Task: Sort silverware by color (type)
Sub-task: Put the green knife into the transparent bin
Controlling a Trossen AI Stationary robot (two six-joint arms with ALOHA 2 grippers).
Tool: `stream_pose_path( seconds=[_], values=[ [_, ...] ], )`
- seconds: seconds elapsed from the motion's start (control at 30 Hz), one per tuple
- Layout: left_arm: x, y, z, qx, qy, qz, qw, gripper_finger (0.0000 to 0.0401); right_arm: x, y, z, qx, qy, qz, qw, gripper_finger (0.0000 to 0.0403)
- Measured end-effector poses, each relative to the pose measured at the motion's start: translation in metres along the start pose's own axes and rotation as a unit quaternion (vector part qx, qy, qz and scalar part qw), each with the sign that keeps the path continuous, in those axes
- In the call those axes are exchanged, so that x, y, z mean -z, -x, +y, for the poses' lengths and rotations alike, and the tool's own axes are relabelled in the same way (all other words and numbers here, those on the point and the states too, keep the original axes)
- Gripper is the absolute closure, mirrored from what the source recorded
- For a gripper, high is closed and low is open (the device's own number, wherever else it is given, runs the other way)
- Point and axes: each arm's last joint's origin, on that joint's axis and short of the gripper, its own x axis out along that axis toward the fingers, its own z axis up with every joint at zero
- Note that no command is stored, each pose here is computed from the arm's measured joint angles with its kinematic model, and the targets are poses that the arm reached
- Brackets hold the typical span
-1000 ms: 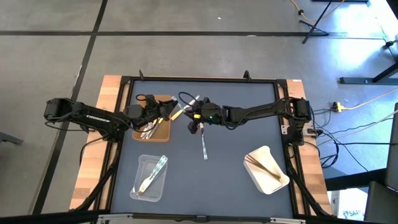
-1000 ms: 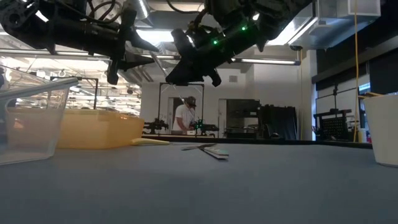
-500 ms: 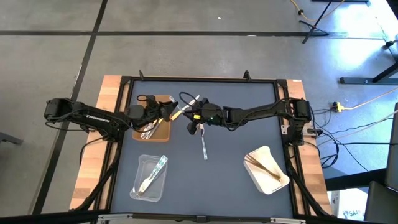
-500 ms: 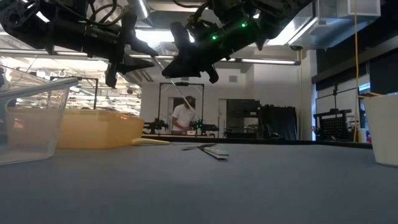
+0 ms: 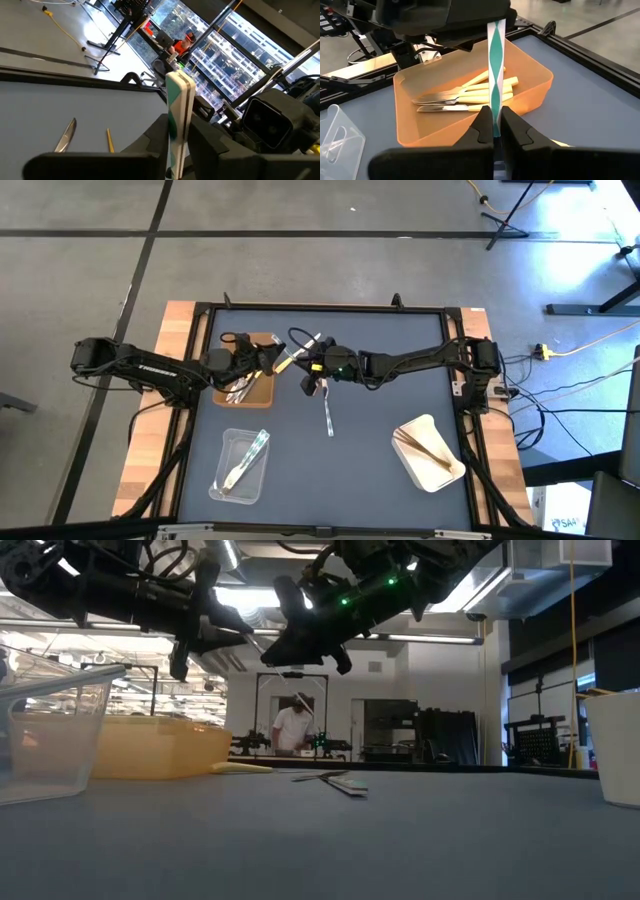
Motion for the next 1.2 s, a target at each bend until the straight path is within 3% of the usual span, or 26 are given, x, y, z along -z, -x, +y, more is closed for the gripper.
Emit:
stream_pose_path(
  seconds=[0.17,0.43,0.97,1.2],
  values=[
    [-0.001,0.0,-0.001,0.002,0.002,-0.003,1.0,0.0371,0.0,0.0,0.0,0.003,0.0,-0.001,1.0,0.0403],
    [-0.001,0.0,-0.001,0.002,0.003,-0.005,1.0,0.0372,0.0,0.0,0.0,0.001,-0.002,-0.001,1.0,0.0399],
    [-0.001,0.0,-0.001,0.005,0.001,-0.002,1.0,0.0372,0.0,0.0,0.001,-0.015,0.007,0.002,1.0,0.0285],
    [-0.001,0.001,-0.003,0.034,0.003,0.02,0.999,0.0374,-0.01,0.015,0.0,-0.01,0.051,0.022,0.998,0.0277]
  ],
)
